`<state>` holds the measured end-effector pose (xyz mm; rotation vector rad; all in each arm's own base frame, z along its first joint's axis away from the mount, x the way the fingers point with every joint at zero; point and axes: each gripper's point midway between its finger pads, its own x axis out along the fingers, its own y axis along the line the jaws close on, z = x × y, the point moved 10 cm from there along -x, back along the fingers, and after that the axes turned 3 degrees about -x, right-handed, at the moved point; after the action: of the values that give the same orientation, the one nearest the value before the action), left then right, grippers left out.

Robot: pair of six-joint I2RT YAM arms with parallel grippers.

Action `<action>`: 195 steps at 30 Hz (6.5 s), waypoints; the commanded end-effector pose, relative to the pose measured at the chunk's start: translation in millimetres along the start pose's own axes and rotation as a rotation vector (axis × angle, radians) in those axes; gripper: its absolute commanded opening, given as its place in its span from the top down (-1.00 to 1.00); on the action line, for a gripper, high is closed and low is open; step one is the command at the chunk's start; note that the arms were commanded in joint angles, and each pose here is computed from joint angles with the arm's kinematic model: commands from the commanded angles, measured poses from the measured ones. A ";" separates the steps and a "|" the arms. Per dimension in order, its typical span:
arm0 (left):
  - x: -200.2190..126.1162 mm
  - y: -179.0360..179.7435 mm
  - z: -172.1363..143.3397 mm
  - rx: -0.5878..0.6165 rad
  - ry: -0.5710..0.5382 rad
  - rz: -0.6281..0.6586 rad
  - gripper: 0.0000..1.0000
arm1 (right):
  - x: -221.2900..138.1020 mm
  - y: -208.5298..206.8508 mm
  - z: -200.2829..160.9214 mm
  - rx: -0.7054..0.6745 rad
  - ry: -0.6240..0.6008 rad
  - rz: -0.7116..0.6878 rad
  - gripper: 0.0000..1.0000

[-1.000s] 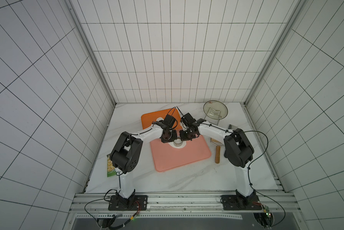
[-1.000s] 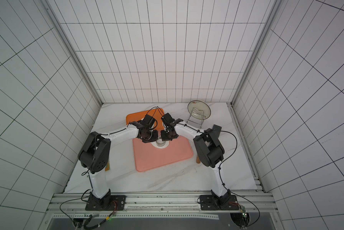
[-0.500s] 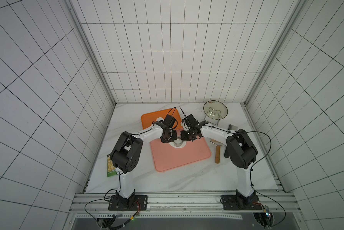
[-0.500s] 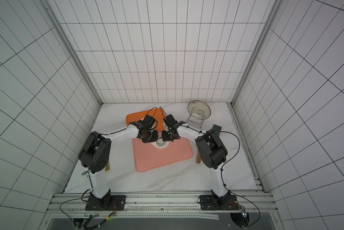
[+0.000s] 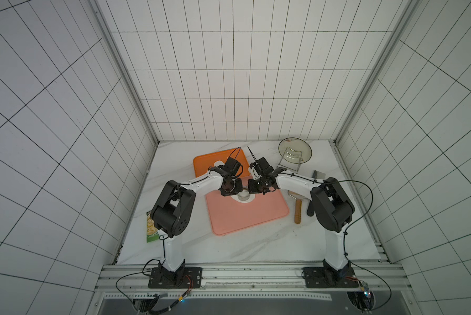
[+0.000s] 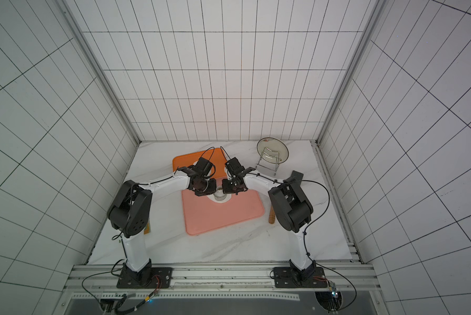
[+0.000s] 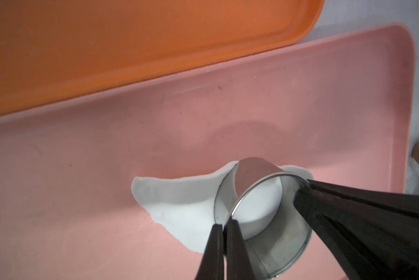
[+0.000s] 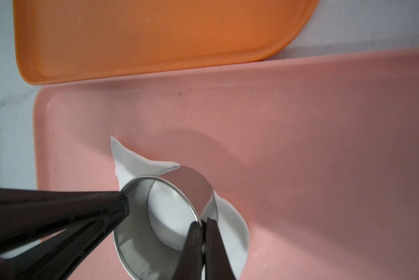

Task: Roll out the dumpling wrappers from the dough
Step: Press the dumpling wrapper on the work surface, then remove the dumpling wrapper from the work surface.

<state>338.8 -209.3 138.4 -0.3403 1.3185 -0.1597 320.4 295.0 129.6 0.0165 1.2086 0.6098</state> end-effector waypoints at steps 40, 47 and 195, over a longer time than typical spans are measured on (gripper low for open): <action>40.0 51.9 -35.1 -0.067 0.223 0.263 1.00 | 45.3 -57.1 -68.3 0.176 0.323 -0.168 1.00; 41.2 54.7 -37.6 -0.062 0.231 0.279 1.00 | 48.8 -58.9 -74.6 0.193 0.332 -0.159 1.00; 8.3 -5.5 -22.9 0.144 0.126 0.322 1.00 | 12.6 -43.7 -52.3 0.341 -0.025 0.388 1.00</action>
<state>328.1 -221.9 144.7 -0.0465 1.3827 -0.0294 298.1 251.8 90.7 0.5677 1.2689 0.7645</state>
